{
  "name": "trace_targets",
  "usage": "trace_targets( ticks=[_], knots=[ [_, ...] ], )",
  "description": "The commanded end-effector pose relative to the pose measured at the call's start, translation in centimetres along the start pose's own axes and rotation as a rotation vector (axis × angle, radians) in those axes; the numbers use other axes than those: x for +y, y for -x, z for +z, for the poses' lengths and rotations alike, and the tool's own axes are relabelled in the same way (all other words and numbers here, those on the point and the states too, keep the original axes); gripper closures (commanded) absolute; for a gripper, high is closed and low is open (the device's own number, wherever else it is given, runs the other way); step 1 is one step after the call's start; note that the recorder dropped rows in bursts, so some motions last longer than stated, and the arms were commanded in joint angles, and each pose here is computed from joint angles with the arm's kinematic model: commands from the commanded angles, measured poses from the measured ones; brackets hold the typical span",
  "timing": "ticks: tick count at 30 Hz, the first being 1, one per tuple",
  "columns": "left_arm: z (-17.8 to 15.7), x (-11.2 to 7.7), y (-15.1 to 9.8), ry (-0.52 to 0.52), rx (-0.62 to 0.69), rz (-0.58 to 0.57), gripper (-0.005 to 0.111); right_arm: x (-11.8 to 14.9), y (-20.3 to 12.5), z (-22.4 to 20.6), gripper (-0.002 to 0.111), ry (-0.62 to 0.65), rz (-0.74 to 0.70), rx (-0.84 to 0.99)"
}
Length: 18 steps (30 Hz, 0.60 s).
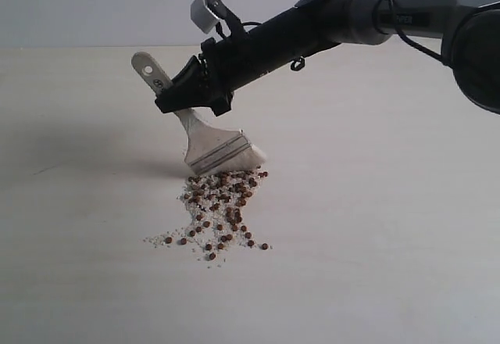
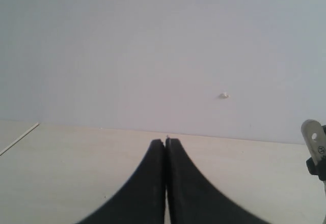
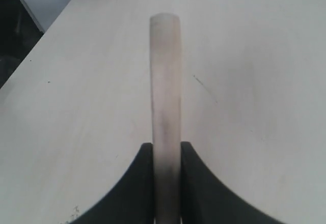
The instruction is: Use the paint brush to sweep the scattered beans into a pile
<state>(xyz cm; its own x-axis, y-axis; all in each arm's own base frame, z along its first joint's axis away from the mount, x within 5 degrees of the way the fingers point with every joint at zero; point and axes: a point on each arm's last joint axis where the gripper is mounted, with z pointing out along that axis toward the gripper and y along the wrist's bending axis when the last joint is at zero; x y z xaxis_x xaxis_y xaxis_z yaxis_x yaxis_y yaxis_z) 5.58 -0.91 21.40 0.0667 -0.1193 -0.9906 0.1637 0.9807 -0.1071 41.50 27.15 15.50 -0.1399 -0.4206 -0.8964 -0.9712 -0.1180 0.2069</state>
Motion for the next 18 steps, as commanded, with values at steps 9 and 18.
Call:
trace_targets(
  ticks=[9, 18],
  knots=[
    [0.0, 0.1, -0.1, 0.007, -0.003, -0.014, 0.107, 0.8, 3.1, -0.5, 0.108, -0.042, -0.299, -0.129],
    [0.0, 0.1, -0.1, 0.007, -0.003, -0.014, 0.107, -0.6, -0.2, 1.2, 0.108, -0.042, -0.298, -0.149]
  ],
)
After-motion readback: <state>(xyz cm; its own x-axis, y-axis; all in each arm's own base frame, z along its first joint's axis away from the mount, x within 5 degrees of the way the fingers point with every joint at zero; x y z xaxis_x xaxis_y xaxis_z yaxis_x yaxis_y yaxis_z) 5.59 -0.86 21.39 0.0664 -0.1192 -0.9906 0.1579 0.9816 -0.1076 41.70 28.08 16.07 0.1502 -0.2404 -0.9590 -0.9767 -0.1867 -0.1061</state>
